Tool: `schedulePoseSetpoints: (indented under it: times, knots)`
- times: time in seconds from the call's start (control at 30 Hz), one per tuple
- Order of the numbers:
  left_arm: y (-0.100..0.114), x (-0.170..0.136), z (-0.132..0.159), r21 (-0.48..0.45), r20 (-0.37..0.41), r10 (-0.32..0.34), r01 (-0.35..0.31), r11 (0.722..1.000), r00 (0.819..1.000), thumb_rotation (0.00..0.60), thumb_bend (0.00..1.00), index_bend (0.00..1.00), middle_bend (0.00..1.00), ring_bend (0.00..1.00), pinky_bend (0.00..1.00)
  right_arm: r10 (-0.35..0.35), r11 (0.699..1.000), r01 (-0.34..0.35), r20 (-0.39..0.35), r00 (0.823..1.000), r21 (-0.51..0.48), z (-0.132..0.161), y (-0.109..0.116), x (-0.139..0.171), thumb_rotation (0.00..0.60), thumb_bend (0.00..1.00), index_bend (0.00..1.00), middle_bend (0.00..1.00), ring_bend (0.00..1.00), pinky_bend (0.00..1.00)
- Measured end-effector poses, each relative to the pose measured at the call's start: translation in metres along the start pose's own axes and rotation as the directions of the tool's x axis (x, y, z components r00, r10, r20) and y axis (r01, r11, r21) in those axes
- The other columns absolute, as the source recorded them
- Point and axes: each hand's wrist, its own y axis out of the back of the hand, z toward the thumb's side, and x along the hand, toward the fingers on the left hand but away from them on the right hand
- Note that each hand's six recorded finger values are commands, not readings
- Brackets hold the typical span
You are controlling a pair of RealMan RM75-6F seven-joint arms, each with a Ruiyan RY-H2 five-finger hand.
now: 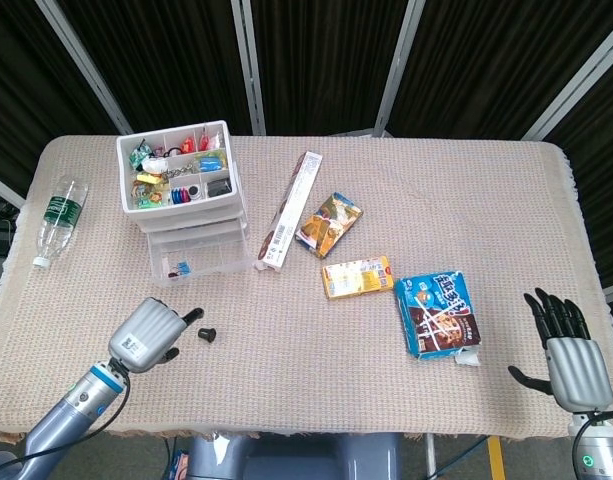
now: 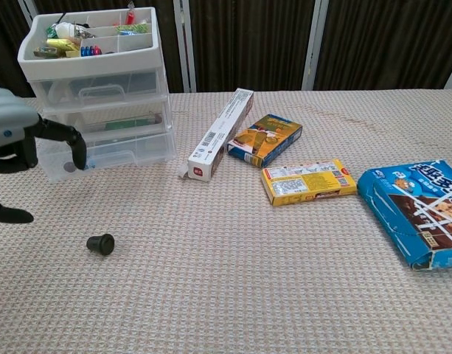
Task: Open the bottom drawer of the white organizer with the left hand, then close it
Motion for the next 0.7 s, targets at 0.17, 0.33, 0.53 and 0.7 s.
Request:
schedulePoseSetpoints:
  times: [0.17,0.33,0.53,0.7]
  knots:
    - [-0.021,0.004,0.009,0.020,0.010,-0.064,0.064,0.998,0.998,0.600,0.11,0.35,1.00,0.94,0.80,0.002,1.000,-0.002,-0.002,1.000,-0.001,0.000,-0.001,0.000,0.600,0.01,0.05,0.00,0.00,0.00]
    - [-0.038,0.011,0.009,0.028,-0.011,-0.121,0.121,0.992,0.993,0.600,0.12,0.28,1.00,0.94,0.80,0.004,1.000,-0.004,-0.002,1.000,-0.002,0.000,-0.001,0.000,0.600,0.01,0.05,0.00,0.00,0.00]
    - [-0.053,0.026,0.007,0.025,-0.055,-0.163,0.165,0.986,0.985,0.600,0.21,0.27,1.00,0.94,0.80,0.006,1.000,-0.006,-0.002,1.000,-0.005,0.000,-0.001,0.000,0.600,0.01,0.05,0.00,0.00,0.00]
    - [-0.065,0.034,0.008,0.001,-0.084,-0.209,0.210,0.978,0.974,0.600,0.21,0.28,1.00,0.94,0.80,0.006,1.000,-0.006,-0.002,1.000,-0.005,0.000,-0.001,0.000,0.600,0.01,0.05,0.00,0.00,0.00]
